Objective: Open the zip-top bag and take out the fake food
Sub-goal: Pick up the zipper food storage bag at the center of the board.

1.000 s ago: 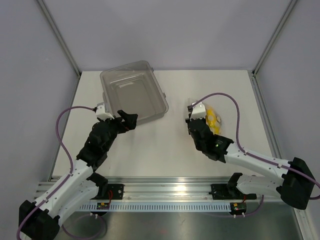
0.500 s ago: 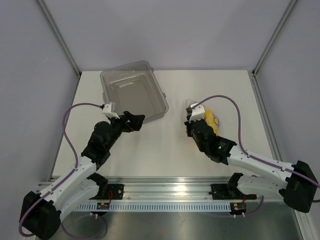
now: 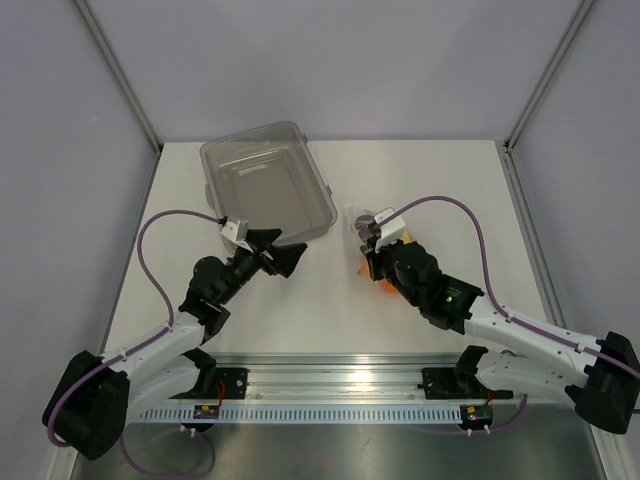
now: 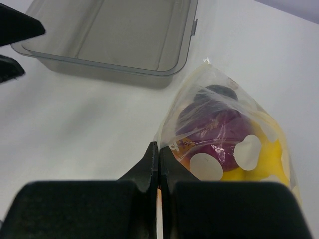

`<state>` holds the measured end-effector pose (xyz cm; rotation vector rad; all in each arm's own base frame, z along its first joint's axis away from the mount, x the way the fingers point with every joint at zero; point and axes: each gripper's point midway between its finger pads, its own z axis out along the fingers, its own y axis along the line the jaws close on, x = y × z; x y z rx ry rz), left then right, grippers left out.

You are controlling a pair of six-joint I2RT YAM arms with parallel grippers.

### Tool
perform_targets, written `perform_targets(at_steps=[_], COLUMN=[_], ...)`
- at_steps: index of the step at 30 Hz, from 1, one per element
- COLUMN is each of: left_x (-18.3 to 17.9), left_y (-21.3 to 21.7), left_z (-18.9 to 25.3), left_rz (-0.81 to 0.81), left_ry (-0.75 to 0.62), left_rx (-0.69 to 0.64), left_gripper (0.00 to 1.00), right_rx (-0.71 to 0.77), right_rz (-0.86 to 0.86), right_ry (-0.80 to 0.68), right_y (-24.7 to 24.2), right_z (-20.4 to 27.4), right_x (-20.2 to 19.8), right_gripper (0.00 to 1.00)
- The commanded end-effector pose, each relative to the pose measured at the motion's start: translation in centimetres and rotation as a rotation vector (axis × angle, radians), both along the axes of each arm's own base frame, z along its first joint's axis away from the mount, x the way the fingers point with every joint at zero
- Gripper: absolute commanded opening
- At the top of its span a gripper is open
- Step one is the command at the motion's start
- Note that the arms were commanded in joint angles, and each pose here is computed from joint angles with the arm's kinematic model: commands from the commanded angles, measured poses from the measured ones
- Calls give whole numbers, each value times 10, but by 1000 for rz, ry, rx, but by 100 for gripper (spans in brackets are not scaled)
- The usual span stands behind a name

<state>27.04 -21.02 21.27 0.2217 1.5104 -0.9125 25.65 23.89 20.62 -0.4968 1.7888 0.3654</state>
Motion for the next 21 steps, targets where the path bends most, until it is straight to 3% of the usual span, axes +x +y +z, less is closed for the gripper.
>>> perform_targets(at_steps=[1,8,21], left_x=[-11,-8,0], left_y=[-27,-50,-91], left_z=[42,35,22], left_rz=[-115,-123,-248], left_ry=[-224,-266,-391], left_rx=[25,195,337], left_gripper=[99,99,98], right_rx=[70,87,94], right_rz=[88,145,217], right_ry=[-56,-49,-43], right_y=[13,16,22], right_z=[29,35,41], right_x=[-9,-20,-32], right_gripper=[0,0,0])
